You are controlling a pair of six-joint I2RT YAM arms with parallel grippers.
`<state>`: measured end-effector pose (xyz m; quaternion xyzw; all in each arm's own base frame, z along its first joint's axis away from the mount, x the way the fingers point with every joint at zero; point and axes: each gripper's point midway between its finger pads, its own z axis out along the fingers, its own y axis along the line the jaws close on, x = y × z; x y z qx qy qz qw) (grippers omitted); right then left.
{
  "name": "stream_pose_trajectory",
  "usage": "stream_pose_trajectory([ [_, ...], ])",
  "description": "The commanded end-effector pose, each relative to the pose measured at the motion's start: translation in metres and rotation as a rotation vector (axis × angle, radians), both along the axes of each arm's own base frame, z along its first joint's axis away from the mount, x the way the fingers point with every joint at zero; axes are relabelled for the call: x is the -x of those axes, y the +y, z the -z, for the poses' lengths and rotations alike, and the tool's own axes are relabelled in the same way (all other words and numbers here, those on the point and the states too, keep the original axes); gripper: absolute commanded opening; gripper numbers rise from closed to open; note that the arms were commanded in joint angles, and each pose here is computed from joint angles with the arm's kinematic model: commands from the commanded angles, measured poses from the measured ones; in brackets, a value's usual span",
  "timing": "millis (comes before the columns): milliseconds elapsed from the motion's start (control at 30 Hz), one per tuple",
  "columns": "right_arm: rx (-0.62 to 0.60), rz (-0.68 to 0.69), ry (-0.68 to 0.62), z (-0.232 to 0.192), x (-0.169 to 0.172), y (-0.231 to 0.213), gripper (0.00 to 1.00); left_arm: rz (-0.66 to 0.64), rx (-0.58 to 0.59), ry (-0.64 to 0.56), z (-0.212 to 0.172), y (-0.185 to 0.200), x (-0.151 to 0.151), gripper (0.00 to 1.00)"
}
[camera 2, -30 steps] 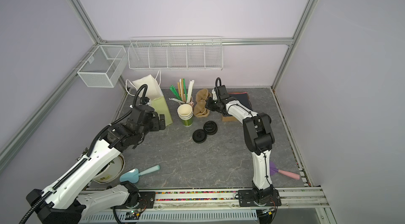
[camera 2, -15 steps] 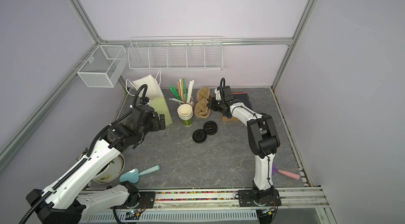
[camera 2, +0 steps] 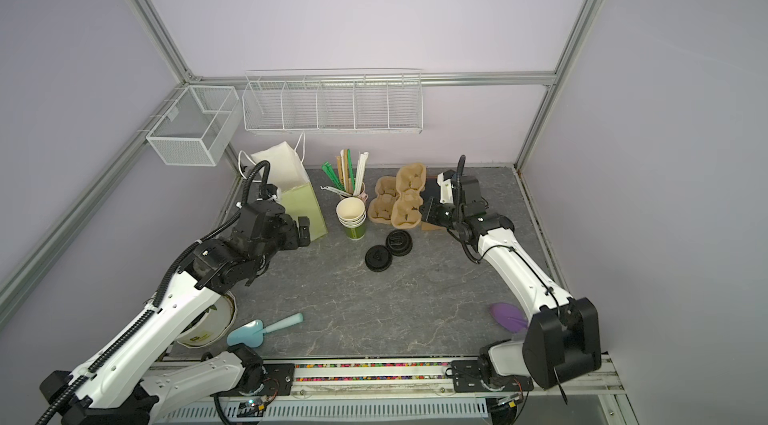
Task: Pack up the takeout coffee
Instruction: 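Carry the pulp carrier nearer the robot and lower it onto the table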
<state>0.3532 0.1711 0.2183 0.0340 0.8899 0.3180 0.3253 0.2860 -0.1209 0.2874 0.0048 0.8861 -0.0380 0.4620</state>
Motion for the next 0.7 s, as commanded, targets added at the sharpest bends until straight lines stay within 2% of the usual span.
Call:
stream_pose_trajectory([
  [0, 0.100, 0.017, 0.134, 0.040, 0.050, -0.026, 0.06, 0.010, 0.034, -0.012, -0.006, 0.000, 0.004, 0.99],
  [133, 0.123, 0.060, 0.207, 0.070, 0.095, -0.046, 0.06, 0.027, 0.048, -0.002, -0.005, -0.004, 0.005, 0.99],
  [367, 0.137, 0.158, 0.232, 0.094, 0.141, -0.074, 0.06, 0.094, 0.116, 0.075, 0.009, -0.026, 0.007, 1.00],
  [667, 0.101, 0.229, 0.322, 0.131, 0.160, -0.080, 0.06, 0.156, 0.227, 0.238, 0.044, -0.064, 0.013, 1.00],
])
